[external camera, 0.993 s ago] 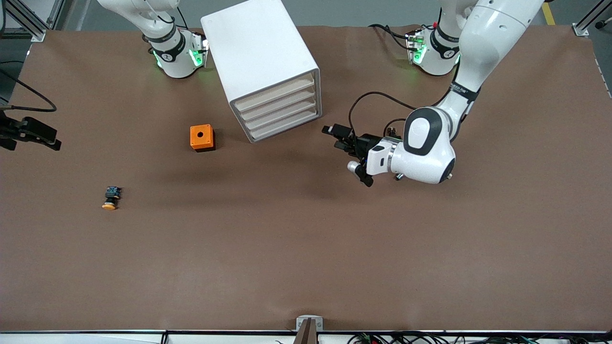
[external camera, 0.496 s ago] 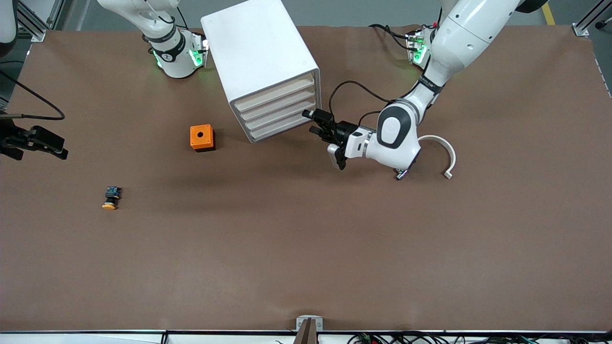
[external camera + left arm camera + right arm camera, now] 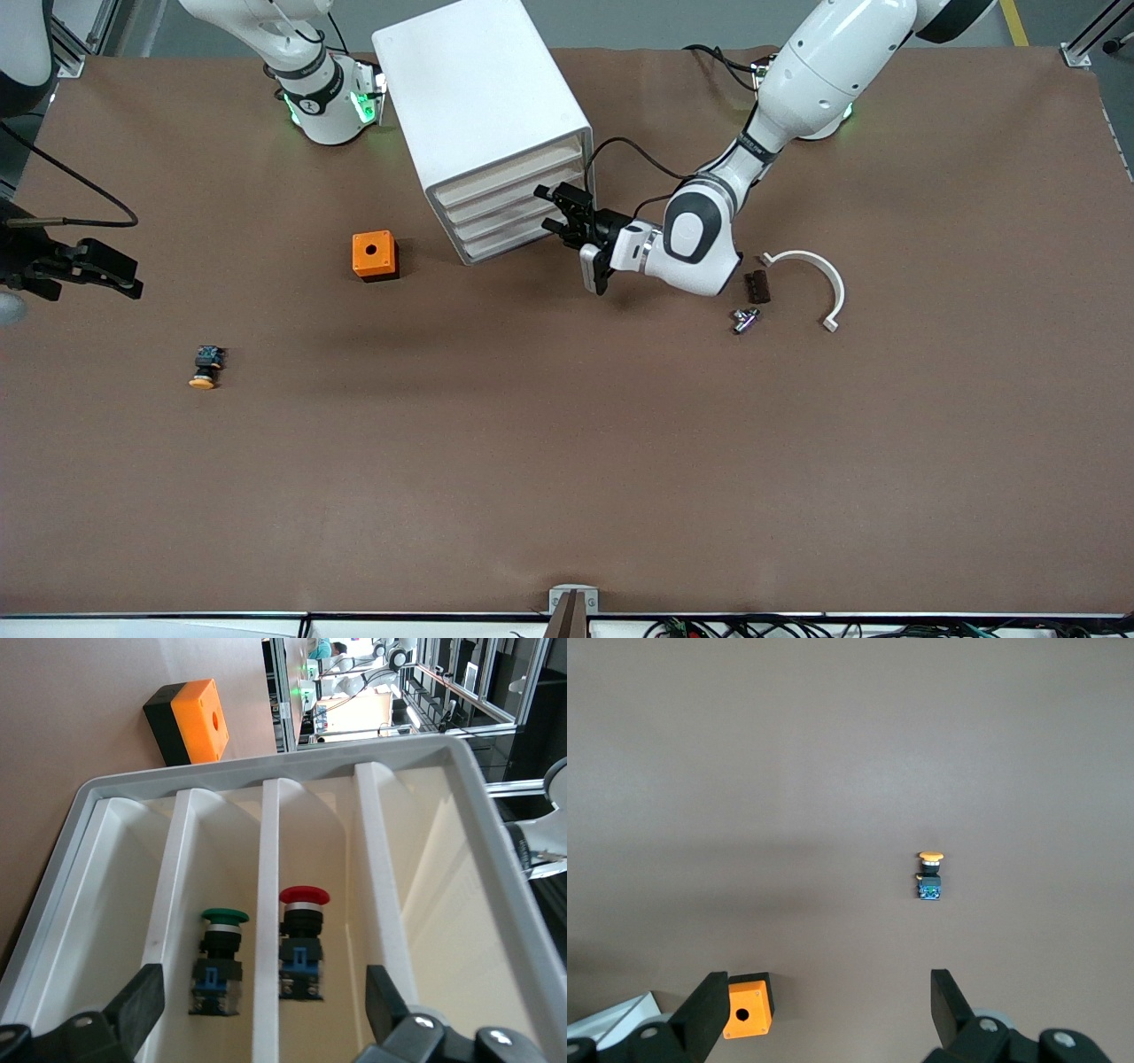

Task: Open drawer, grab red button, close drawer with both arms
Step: 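Pull the drawer out with the left gripper while the right gripper approaches, then grasp the red button in the drawer with the right gripper while the left gripper withdraws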

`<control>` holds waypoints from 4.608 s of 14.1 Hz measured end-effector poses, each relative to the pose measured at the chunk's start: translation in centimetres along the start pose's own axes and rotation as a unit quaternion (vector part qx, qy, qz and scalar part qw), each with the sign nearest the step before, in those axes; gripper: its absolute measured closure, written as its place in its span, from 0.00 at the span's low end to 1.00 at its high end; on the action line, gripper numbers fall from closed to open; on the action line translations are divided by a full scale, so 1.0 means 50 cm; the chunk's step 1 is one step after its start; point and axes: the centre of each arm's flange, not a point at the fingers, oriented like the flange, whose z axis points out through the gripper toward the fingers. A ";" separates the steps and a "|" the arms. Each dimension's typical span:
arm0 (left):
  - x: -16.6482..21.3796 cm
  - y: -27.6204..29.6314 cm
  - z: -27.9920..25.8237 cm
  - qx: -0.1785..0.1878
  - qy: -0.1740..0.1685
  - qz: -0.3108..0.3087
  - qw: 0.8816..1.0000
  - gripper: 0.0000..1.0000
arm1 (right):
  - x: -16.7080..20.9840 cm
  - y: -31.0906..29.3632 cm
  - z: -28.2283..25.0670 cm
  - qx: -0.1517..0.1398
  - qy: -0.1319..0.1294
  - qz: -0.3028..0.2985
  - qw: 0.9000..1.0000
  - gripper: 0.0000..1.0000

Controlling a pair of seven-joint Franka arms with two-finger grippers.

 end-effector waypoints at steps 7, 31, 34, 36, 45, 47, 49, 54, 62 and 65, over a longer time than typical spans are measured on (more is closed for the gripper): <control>-0.015 -0.019 0.030 -0.002 0.003 0.011 1.000 0.28 | -0.003 -0.093 -0.002 0.001 -0.001 0.040 0.999 0.00; -0.016 -0.018 0.079 -0.022 0.044 -0.057 0.997 0.90 | -0.090 -0.444 -0.005 -0.009 -0.020 0.219 0.975 0.00; 0.015 -0.022 0.038 -0.016 0.061 -0.062 0.996 0.91 | -0.118 -0.514 -0.003 0.004 -0.033 0.249 0.968 0.00; 0.039 -0.023 0.007 -0.009 0.070 -0.066 0.995 0.91 | -0.134 -0.556 0.005 0.012 -0.046 0.277 0.960 0.00; 0.158 -0.013 -0.175 0.032 0.090 -0.084 0.992 0.91 | -0.213 -0.780 0.141 0.016 -0.061 0.381 0.923 0.00; 0.169 -0.017 -0.181 0.030 0.089 -0.083 0.992 0.91 | -0.230 -0.809 0.170 0.015 -0.061 0.398 0.915 0.00; 0.175 -0.019 -0.184 0.031 0.092 -0.085 0.992 0.86 | -0.236 -0.829 0.192 0.014 -0.062 0.412 0.909 0.00; 0.191 -0.013 -0.201 0.044 0.089 -0.104 0.990 0.33 | -0.233 -0.865 0.267 0.000 -0.068 0.428 0.901 0.00; 0.280 0.050 -0.378 0.165 0.063 -0.190 0.966 0.00 | -0.239 -0.913 0.374 0.006 -0.061 0.479 0.876 0.00; 0.287 0.054 -0.426 0.220 0.053 -0.198 0.954 0.00 | -0.250 -0.922 0.406 -0.007 -0.065 0.492 0.868 0.00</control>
